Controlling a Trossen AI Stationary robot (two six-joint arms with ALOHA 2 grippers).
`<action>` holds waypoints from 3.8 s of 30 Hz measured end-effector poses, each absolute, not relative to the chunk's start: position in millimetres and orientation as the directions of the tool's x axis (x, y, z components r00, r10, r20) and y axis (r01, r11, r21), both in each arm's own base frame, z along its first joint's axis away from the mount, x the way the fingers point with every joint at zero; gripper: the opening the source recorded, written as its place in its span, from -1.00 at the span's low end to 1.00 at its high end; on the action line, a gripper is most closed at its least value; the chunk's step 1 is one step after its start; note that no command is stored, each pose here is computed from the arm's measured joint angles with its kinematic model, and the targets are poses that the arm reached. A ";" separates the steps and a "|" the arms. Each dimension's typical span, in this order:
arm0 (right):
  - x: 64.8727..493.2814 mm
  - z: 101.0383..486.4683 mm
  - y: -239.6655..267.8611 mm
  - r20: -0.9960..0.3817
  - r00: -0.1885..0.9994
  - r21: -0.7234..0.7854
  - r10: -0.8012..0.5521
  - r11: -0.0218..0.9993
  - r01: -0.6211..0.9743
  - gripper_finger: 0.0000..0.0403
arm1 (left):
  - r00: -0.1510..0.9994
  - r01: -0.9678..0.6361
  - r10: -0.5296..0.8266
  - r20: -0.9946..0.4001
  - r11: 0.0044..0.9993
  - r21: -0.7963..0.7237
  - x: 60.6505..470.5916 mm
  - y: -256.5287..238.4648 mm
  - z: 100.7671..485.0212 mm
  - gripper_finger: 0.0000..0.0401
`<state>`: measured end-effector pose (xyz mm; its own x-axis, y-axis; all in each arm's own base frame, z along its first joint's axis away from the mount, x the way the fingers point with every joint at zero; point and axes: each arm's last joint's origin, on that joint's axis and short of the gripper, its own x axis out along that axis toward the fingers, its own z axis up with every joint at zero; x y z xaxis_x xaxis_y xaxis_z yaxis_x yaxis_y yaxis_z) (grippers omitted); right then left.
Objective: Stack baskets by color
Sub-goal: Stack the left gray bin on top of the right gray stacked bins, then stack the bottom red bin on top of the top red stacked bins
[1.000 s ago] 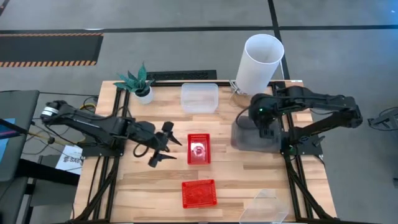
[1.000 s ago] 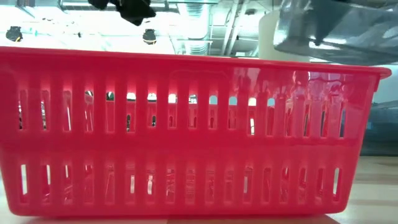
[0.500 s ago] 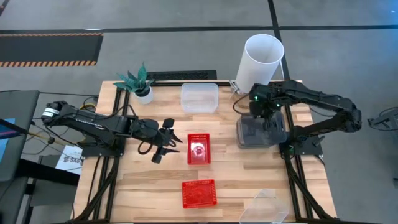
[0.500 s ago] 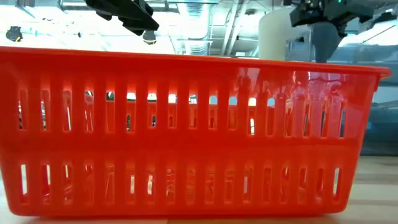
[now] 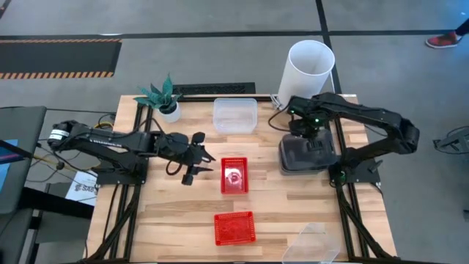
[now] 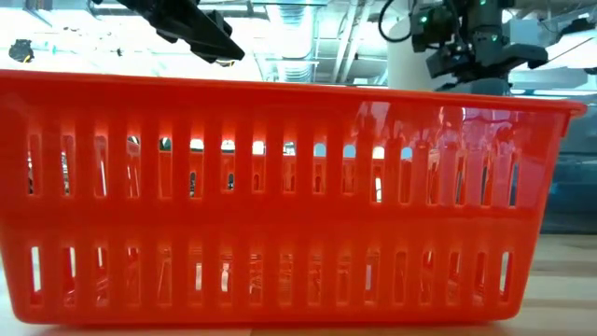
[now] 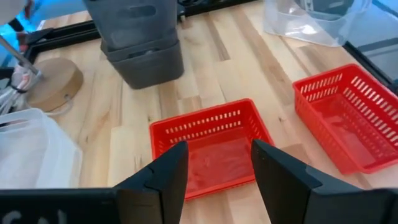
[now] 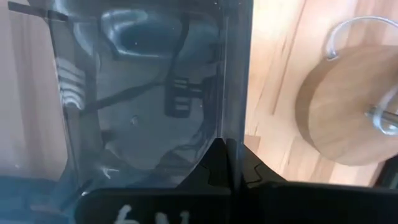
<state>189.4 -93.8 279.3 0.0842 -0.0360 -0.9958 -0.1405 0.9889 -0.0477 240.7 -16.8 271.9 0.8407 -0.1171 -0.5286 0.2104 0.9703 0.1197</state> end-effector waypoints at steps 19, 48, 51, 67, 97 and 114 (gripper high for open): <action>200.8 261.0 -115.6 -0.989 0.110 0.093 0.096 0.995 -0.027 -1.00 | 0.832 0.240 -0.168 -0.529 0.968 0.069 240.4 -15.2 271.5 -0.18; 199.8 255.1 -119.8 -0.990 0.061 0.128 0.124 0.989 0.079 -0.61 | 0.827 0.255 -0.173 -0.535 0.964 0.082 239.9 -15.4 271.0 -0.18; 199.8 255.1 -119.8 -0.990 0.061 0.129 0.124 0.988 0.083 -0.54 | 0.825 0.269 -0.191 -0.533 0.961 0.072 239.9 -16.0 271.1 -0.18; 197.6 263.9 -112.3 -0.989 0.007 0.144 0.144 0.979 0.148 -0.09 | 0.835 0.269 -0.188 -0.517 0.959 0.085 242.1 -16.0 271.9 -0.18; 244.6 316.1 59.4 -0.973 0.224 0.053 0.050 0.999 0.009 -0.24 | 0.576 0.443 -0.454 -0.680 0.872 -0.207 321.9 -120.4 199.3 -0.18; 209.5 296.1 150.2 -0.948 0.320 -0.038 0.000 0.993 -0.110 -0.34 | 0.560 0.182 -0.261 -0.786 0.965 -0.191 384.1 -150.0 178.8 -0.18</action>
<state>209.5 150.2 296.1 0.3197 -0.0004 -0.9475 -0.1099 0.9932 -0.0375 384.1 -150.0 178.8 0.5602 -0.2610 -0.7862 0.1818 0.9647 -0.1907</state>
